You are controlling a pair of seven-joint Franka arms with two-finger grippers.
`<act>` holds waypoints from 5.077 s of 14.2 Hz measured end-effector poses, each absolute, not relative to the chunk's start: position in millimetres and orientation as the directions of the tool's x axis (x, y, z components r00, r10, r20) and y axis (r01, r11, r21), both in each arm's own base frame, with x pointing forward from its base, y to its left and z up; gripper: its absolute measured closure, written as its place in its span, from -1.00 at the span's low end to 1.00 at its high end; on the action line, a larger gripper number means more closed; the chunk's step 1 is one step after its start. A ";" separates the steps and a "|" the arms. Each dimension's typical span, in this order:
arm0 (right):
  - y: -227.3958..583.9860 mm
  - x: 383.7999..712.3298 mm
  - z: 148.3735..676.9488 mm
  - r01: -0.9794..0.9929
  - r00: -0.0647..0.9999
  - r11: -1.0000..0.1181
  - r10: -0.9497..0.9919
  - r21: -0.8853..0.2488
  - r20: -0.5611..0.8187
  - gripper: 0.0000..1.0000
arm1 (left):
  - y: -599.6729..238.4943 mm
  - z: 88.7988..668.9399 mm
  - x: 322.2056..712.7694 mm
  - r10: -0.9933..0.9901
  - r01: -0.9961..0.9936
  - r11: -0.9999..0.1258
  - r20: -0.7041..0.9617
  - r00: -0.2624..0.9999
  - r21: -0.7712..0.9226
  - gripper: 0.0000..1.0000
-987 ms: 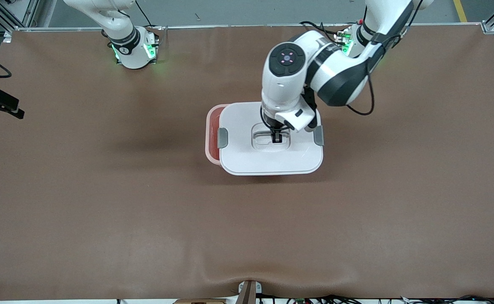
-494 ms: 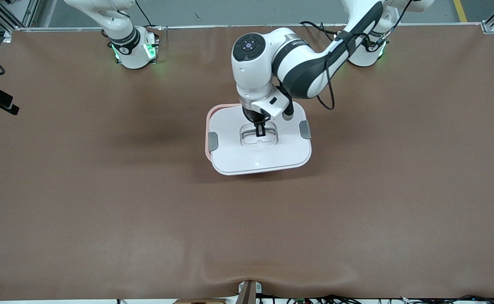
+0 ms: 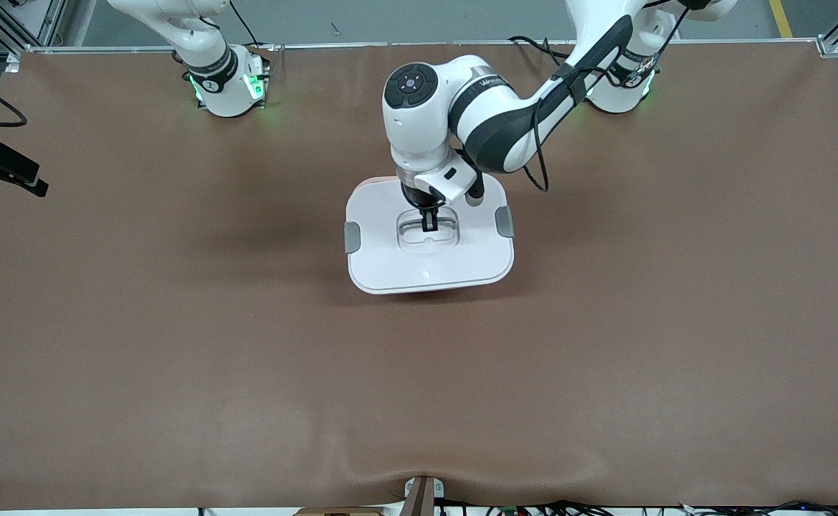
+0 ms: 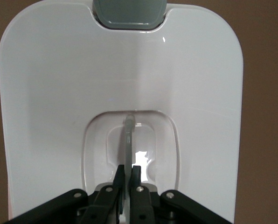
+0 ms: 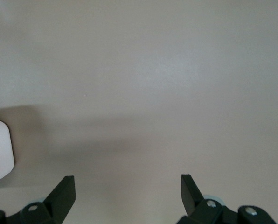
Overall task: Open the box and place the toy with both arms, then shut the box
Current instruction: 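Lower the lid onto the box and press it down with the left gripper, then open the left gripper and raise it away from the lid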
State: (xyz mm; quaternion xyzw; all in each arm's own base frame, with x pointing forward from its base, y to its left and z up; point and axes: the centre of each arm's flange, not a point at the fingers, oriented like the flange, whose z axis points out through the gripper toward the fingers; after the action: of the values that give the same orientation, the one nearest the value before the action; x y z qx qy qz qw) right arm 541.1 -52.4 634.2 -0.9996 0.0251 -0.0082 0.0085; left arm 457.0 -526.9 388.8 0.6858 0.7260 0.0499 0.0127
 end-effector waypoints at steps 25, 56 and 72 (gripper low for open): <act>-49.9 541.2 634.1 -0.045 0.999 -0.999 -0.046 -0.017 0.015 -1.00 | -534.7 356.8 432.3 0.995 0.998 0.003 0.098 -0.009 0.066 0.86; -47.0 541.6 636.0 -0.040 0.999 -0.999 -0.040 -0.017 0.019 -1.00 | -178.2 606.3 538.4 0.687 0.680 -0.718 0.002 0.726 -0.151 -1.00; -49.3 540.6 638.6 -0.044 0.999 -0.999 -0.044 -0.017 0.018 -1.00 | -64.8 635.4 541.6 0.125 0.113 -0.985 -0.089 0.988 -0.130 -1.00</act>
State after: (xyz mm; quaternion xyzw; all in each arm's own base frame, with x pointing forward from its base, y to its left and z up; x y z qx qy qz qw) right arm 540.6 -49.3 638.6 -0.9997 0.0221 -0.0092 0.0083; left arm 541.6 -64.8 635.4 0.9951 0.0599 -0.0484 -0.0623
